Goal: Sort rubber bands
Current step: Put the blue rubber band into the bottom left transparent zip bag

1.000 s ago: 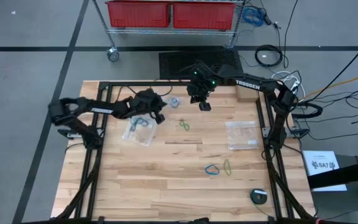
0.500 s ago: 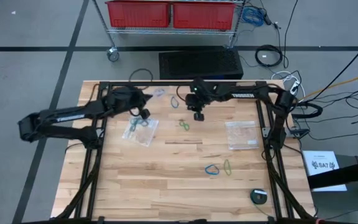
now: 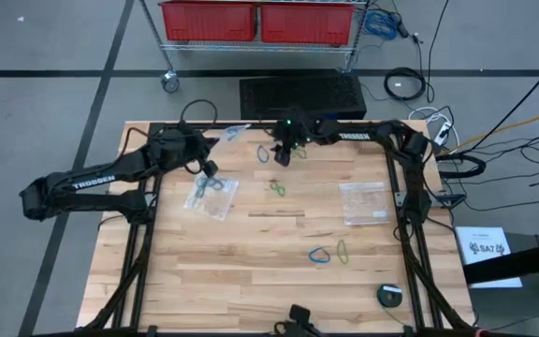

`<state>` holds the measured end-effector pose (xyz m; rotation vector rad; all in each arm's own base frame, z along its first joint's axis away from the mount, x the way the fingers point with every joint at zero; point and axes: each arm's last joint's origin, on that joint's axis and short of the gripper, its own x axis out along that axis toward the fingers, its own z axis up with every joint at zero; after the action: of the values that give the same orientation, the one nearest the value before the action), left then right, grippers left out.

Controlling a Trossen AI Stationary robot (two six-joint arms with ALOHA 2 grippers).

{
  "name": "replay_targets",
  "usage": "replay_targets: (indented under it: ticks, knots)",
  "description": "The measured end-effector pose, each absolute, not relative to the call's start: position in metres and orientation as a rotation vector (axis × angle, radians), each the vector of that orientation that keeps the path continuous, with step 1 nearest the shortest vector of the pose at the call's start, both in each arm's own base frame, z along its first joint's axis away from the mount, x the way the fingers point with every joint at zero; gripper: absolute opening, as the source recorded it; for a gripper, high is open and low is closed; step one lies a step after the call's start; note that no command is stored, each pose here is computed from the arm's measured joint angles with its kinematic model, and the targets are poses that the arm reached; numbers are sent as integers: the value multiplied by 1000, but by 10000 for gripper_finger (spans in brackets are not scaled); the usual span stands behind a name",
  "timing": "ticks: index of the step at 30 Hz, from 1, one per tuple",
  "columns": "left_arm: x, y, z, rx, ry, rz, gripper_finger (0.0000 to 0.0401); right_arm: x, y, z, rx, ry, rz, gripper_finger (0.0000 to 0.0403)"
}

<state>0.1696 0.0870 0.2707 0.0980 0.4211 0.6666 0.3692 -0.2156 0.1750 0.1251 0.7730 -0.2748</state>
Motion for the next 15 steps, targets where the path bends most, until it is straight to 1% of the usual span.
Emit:
replay_targets:
  ticks: [4, 15]
  knots:
    - [170, 87, 271, 99, 417, 669, 2, 376, -233, 176, 162, 808, -294, 186]
    - [167, 90, 268, 93, 449, 684, 2, 425, -256, 161, 229, 1047, -251, 181]
